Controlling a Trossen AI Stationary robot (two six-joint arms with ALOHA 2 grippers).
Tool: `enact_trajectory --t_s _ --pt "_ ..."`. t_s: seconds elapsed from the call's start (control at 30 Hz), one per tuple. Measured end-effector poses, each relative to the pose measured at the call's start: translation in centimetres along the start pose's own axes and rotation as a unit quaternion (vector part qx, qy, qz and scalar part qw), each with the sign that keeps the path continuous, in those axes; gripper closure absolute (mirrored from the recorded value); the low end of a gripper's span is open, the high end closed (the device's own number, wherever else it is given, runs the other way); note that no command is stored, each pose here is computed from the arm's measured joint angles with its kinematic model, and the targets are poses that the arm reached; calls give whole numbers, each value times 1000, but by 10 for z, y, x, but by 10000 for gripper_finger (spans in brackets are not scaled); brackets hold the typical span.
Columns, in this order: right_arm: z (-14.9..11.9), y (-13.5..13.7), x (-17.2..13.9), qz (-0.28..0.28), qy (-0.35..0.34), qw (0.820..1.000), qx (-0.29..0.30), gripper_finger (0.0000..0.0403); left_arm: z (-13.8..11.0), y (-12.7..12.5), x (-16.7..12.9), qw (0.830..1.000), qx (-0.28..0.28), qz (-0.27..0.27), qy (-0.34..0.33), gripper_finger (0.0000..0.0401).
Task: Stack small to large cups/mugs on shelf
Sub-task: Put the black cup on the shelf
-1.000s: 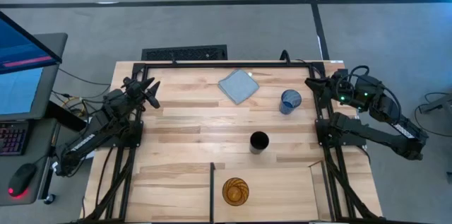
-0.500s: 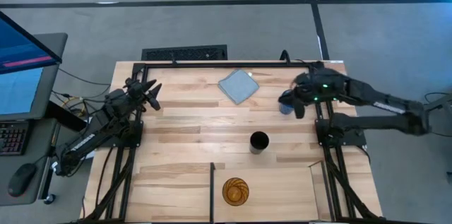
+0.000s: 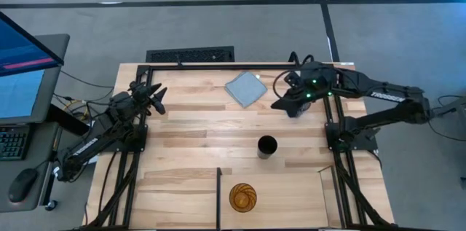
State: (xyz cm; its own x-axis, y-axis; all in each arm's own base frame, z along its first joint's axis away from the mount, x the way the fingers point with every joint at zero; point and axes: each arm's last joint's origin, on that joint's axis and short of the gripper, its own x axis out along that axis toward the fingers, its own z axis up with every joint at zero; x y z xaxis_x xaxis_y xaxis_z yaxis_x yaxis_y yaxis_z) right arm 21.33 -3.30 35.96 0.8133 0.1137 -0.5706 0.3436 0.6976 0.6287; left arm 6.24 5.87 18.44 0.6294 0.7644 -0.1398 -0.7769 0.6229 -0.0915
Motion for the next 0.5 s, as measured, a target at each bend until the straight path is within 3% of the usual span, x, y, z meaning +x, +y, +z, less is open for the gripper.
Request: enact_trajectory --t_s 0.2,0.5 --pt "1 -2 14 -16 15 1000 15 316 0 0 0 1000 0 0 0 255" --pt "2 -2 18 -18 17 999 -37 316 0 0 0 1000 0 0 0 255"
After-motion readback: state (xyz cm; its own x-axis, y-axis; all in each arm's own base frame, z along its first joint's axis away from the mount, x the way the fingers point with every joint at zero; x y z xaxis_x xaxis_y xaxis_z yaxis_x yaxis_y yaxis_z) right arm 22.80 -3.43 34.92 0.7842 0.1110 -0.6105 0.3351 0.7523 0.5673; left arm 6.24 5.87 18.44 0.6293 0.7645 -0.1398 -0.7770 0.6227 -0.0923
